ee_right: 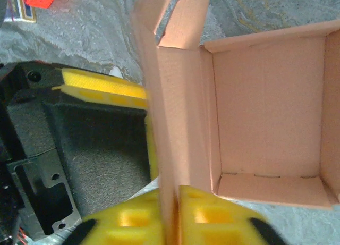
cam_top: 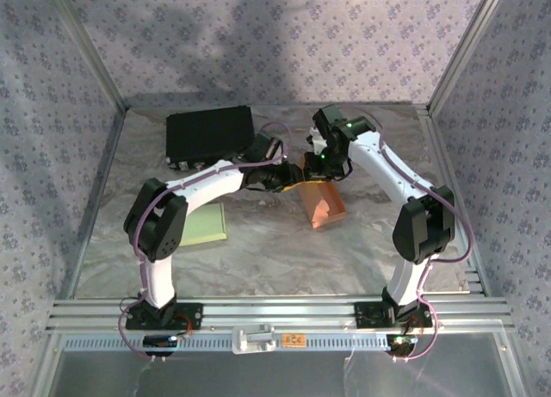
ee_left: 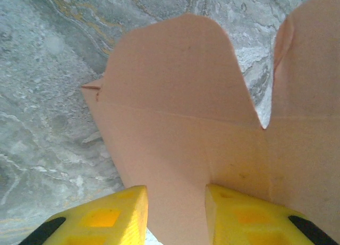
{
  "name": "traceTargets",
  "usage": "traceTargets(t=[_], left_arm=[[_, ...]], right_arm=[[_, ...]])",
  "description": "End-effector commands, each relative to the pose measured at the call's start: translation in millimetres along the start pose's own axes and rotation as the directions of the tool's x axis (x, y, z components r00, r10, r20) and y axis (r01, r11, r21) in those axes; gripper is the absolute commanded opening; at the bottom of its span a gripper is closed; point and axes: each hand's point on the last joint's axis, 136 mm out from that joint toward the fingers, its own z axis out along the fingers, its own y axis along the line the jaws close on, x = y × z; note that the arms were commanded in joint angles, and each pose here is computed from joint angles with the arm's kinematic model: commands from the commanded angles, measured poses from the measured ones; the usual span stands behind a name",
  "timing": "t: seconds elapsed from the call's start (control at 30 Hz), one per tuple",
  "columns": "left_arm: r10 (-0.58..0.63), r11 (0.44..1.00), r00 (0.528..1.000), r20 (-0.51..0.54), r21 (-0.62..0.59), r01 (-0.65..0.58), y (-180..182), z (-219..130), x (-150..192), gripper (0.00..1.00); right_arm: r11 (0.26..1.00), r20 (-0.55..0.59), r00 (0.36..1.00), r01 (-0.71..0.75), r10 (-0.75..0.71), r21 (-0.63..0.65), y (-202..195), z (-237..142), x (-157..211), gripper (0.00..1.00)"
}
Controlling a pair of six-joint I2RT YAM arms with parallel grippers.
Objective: Fold the paper box
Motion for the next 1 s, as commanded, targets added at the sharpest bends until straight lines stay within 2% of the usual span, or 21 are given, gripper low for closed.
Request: traceTargets(t=[0.0, 0.1, 0.17, 0.27, 0.4, 0.43, 0.5, 0.57, 0.7, 0.83, 0.97], left_arm=[[0.06, 0.996, 0.998, 0.034, -0.061, -0.058, -3, -19, -7, 0.34], [0.116, 0.978, 0.989, 0.089, -0.183, -0.099, 8, -49, -16, 0.36], [0.141, 0.967, 0.983, 0.118, -0.227, -0.112, 15, -68, -19, 0.36], [0.15, 0.96, 0.979, 0.136, -0.257, -0.112, 27, -93, -18, 0.36], [0.127, 0.964, 0.983, 0.136, -0.251, -0.089, 43, -116, -14, 0.37], [0.123, 0.964, 0.983, 0.134, -0.25, -0.087, 46, -120, -12, 0.37], [0.127, 0.964, 0.983, 0.13, -0.248, -0.092, 50, -130, -10, 0.37], [0.15, 0.961, 0.981, 0.122, -0.249, -0.116, 49, -137, -7, 0.37], [0.186, 0.955, 0.98, 0.075, -0.249, -0.162, 50, -146, 6, 0.37], [0.227, 0.943, 0.973, 0.028, -0.254, -0.213, 55, -151, 19, 0.37], [0.28, 0.924, 0.959, -0.034, -0.262, -0.279, 59, -155, 30, 0.38]], right_arm=[[0.995, 0.048, 0.994, -0.096, 0.096, 0.0, -1, -11, -10, 0.02], [0.965, 0.088, 0.962, -0.26, 0.257, 0.023, -9, -13, -14, 0.0], [0.914, 0.153, 0.908, -0.402, 0.39, 0.057, -19, -22, -16, 0.0], [0.768, 0.285, 0.745, -0.638, 0.603, 0.045, -31, -39, -16, 0.0], [0.547, 0.425, 0.5, -0.837, 0.754, 0.014, -34, -52, -7, 0.0], [0.496, 0.441, 0.448, -0.868, 0.778, 0.007, -34, -52, -6, 0.0], [0.333, 0.431, 0.312, -0.943, 0.847, 0.028, -36, -45, 3, 0.0], [0.256, 0.422, 0.243, -0.966, 0.873, 0.027, -32, -39, -2, 0.0], [0.125, 0.43, 0.064, -0.985, 0.9, -0.116, -29, -34, -26, 0.0], [0.02, 0.4, -0.031, -0.992, 0.916, -0.122, -25, -15, -31, 0.02], [0.046, 0.404, -0.007, -0.991, 0.915, -0.122, -21, -3, -46, 0.15]])
